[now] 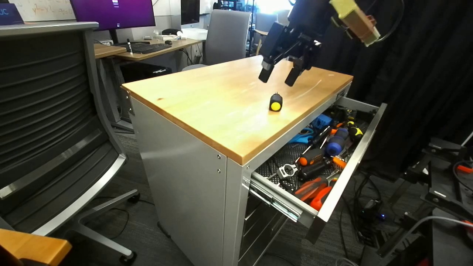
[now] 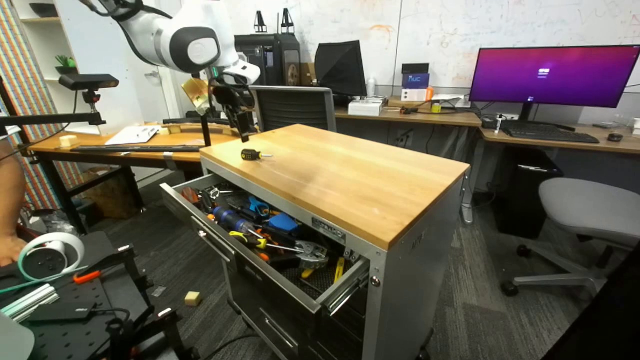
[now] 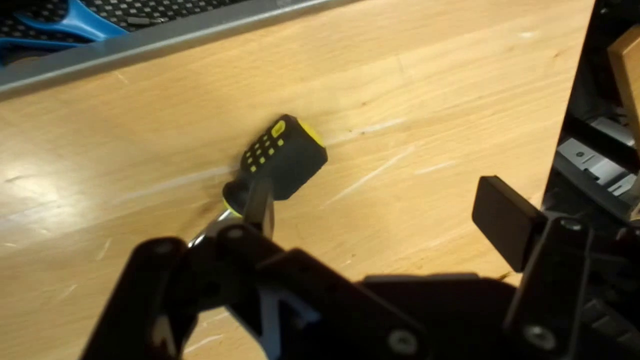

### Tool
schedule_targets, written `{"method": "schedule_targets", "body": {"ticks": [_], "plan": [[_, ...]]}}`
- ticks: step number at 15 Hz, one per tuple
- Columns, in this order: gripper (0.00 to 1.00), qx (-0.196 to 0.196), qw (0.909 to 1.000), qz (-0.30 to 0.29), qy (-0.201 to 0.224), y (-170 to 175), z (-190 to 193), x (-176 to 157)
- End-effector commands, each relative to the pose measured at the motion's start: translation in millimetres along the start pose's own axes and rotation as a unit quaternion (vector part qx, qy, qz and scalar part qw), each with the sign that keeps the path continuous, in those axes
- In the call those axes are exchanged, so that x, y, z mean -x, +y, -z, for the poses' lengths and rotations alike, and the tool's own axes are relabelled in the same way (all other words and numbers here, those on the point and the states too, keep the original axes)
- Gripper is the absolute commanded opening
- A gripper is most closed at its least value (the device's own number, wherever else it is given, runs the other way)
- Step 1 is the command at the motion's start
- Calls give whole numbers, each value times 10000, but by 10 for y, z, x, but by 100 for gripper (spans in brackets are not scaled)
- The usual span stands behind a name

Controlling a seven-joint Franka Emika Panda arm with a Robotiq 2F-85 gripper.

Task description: Put the screwdriver in the open drawer then close the drawer

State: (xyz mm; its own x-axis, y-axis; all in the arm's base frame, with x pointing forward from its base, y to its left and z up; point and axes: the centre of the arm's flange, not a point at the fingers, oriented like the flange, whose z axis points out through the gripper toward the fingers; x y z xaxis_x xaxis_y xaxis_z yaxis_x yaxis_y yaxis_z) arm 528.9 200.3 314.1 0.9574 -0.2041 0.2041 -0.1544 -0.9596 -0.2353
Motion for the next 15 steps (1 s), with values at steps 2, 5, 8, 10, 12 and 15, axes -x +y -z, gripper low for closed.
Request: {"method": "schedule_targets", "body": {"ticks": [2, 5, 8, 10, 12, 15], "plan": [[100, 416, 9956, -794, 283, -168, -310, -298], [100, 715, 9889, -1256, 347, -148, -377, -256], [75, 894, 9815, -1679, 210, -165, -462, -185], [66, 975, 9770, -1896, 93, -176, -496, -124], [51, 1056, 9728, -2062, 66, -153, -506, -94], [27, 1116, 9670, -2281, 194, -108, -487, -101]]}}
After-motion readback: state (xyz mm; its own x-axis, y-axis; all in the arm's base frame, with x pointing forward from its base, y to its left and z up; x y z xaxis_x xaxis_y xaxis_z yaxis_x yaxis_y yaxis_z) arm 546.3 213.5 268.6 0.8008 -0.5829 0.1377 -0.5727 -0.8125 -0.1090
